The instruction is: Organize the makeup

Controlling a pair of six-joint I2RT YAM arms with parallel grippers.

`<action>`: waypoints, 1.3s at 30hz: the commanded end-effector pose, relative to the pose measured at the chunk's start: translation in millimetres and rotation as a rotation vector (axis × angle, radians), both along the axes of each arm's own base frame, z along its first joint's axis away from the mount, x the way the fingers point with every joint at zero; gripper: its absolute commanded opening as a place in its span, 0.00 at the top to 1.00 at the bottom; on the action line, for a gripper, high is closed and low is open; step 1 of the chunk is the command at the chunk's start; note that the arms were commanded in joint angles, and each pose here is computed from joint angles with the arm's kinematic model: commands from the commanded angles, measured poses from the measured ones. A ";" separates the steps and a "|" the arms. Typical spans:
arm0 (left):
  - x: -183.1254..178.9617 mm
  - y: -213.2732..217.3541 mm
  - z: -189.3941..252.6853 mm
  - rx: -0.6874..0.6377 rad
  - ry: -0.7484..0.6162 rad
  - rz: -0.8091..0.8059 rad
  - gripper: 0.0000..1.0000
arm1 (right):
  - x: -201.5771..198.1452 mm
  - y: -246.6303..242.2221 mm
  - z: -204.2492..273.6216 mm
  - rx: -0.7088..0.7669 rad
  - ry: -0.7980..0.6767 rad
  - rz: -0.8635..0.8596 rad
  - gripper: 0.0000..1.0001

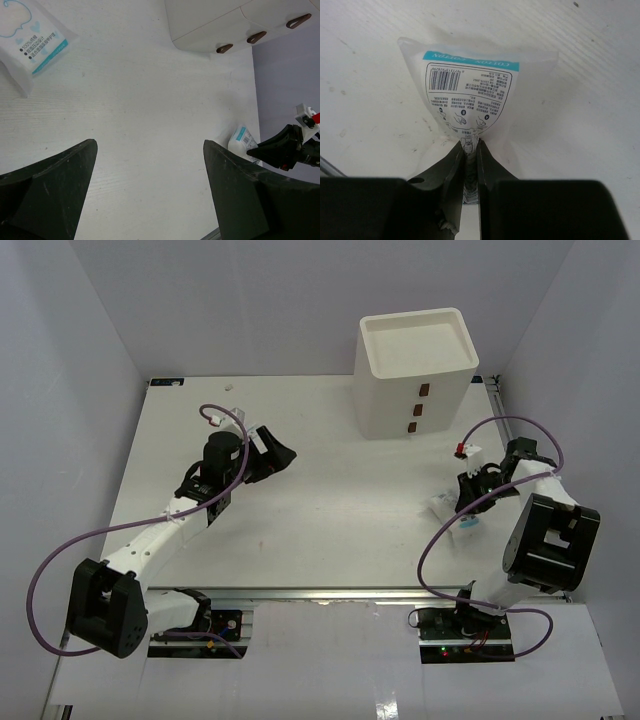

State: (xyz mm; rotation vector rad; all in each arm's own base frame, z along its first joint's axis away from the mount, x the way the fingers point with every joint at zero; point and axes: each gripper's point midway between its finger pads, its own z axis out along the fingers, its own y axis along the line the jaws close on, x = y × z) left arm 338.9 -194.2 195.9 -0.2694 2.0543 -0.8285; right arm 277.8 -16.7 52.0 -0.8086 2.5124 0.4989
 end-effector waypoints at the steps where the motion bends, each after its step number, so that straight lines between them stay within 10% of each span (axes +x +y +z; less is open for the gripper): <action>1: 1.3 6.4 -6.5 0.003 0.016 0.033 0.02 | 2.6 25.0 49.6 0.121 -0.105 0.075 0.92; 12: 3.9 14.0 -13.6 0.020 0.041 0.076 0.02 | 73.4 84.6 185.7 0.095 -0.485 0.223 0.92; 23: -0.8 21.8 -14.1 0.035 0.057 0.100 0.02 | 206.1 118.0 346.3 0.142 -0.853 -0.077 0.92; 31: -5.1 25.3 -13.3 0.032 0.064 0.112 0.02 | 283.5 87.2 353.2 0.109 -0.971 -0.415 0.89; 39: -7.7 27.7 -16.5 0.042 0.080 0.120 0.02 | 318.2 73.0 355.7 0.009 -1.104 -0.407 0.75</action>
